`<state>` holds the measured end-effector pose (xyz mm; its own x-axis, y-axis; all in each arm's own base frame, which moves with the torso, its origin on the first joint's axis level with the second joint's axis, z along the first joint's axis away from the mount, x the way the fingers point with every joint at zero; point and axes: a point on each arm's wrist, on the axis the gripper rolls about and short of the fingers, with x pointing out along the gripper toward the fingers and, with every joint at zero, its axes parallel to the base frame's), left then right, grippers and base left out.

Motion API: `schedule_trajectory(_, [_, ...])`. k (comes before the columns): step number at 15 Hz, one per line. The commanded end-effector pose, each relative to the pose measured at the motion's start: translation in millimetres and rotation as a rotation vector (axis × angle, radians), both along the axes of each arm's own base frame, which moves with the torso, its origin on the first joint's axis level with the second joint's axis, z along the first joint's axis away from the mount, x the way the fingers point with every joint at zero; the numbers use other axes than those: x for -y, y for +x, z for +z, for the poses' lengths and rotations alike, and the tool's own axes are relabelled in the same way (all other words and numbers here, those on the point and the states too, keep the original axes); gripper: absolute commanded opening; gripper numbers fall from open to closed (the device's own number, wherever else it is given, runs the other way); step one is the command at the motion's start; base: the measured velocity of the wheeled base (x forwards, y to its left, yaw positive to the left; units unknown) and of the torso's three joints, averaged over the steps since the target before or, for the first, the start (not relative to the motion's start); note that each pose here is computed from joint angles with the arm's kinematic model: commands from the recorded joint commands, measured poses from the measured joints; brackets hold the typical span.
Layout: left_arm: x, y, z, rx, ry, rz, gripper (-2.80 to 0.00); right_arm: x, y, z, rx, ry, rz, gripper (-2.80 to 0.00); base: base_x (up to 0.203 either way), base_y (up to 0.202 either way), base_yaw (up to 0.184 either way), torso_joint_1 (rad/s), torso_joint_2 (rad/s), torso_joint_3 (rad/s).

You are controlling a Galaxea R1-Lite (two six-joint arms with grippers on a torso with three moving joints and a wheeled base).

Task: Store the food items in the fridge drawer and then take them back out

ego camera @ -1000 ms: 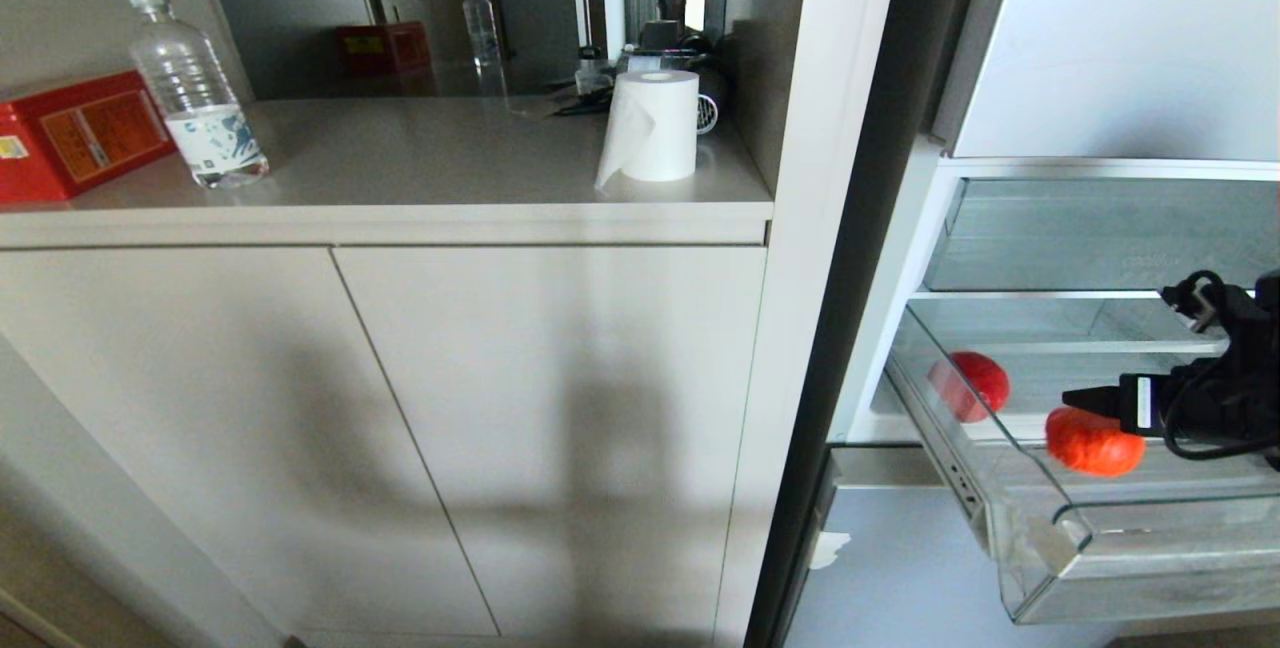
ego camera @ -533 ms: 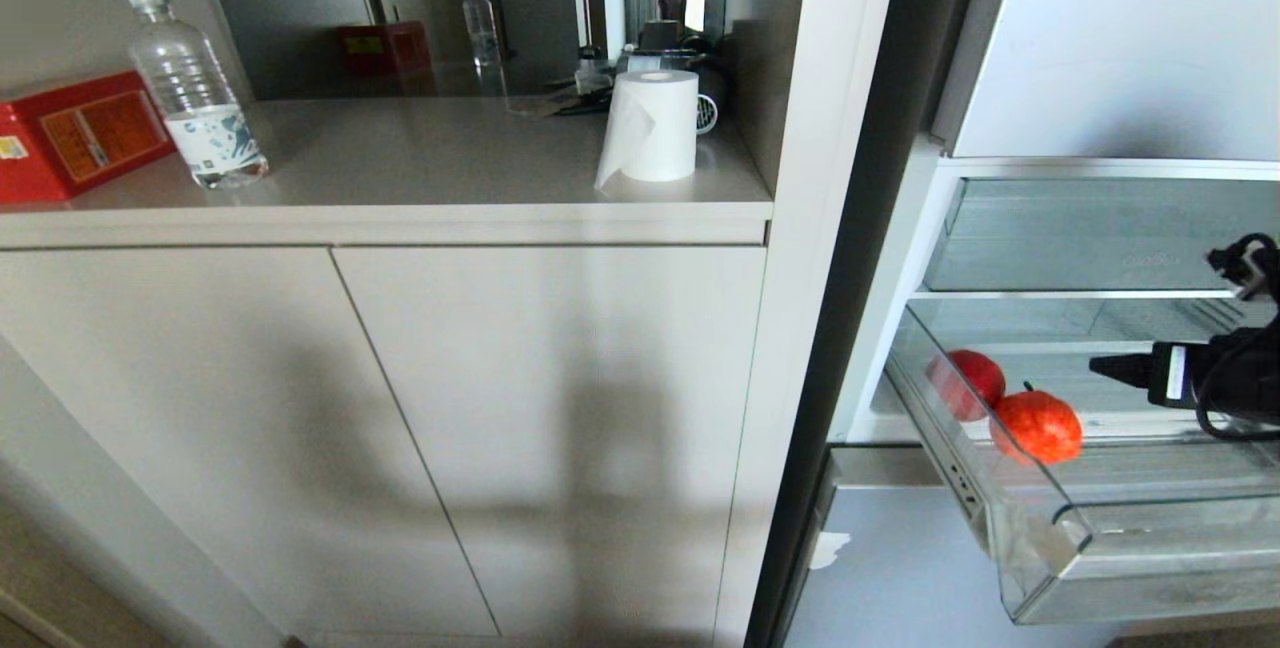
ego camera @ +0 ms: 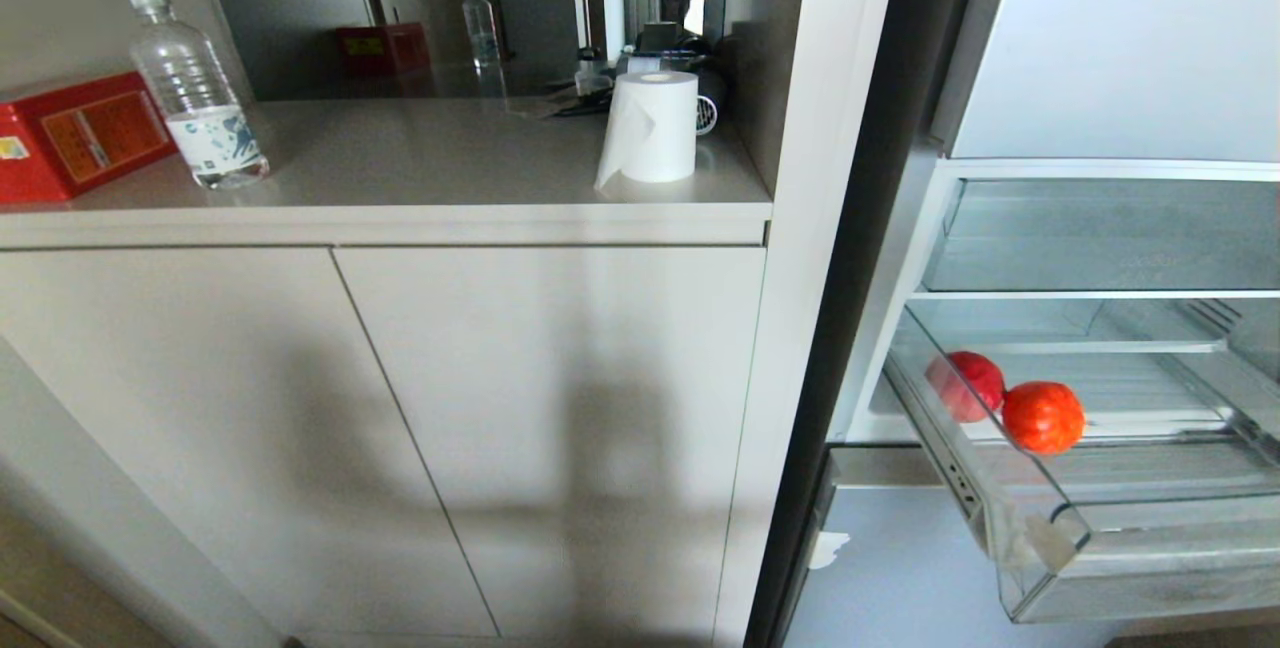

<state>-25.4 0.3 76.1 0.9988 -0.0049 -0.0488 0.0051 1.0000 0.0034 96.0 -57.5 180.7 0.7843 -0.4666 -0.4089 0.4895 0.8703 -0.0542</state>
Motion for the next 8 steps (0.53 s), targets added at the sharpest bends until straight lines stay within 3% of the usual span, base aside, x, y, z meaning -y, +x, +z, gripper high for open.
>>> schedule_trajectory(1, [0.0, 0.0, 0.0, 0.000, 0.000, 0.000, -2.80, -12.3, -32.0, -23.5, -0.026, 0.016, -0.066, -2.80, 0.000, 0.000, 0.000, 0.000, 0.00, 0.000])
schedule_trajectory(5, [0.0, 0.0, 0.0, 0.000, 0.000, 0.000, -2.80, -5.0, -21.2, -57.5, -0.200, 0.199, 0.024, -2.80, 0.000, 0.000, 0.000, 0.000, 0.00, 0.000])
schedule_trajectory(8, [0.0, 0.0, 0.0, 0.000, 0.000, 0.000, -2.80, 8.3, -1.0, -65.4, -0.291, 0.280, 0.103, -2.80, 0.000, 0.000, 0.000, 0.000, 0.00, 0.000])
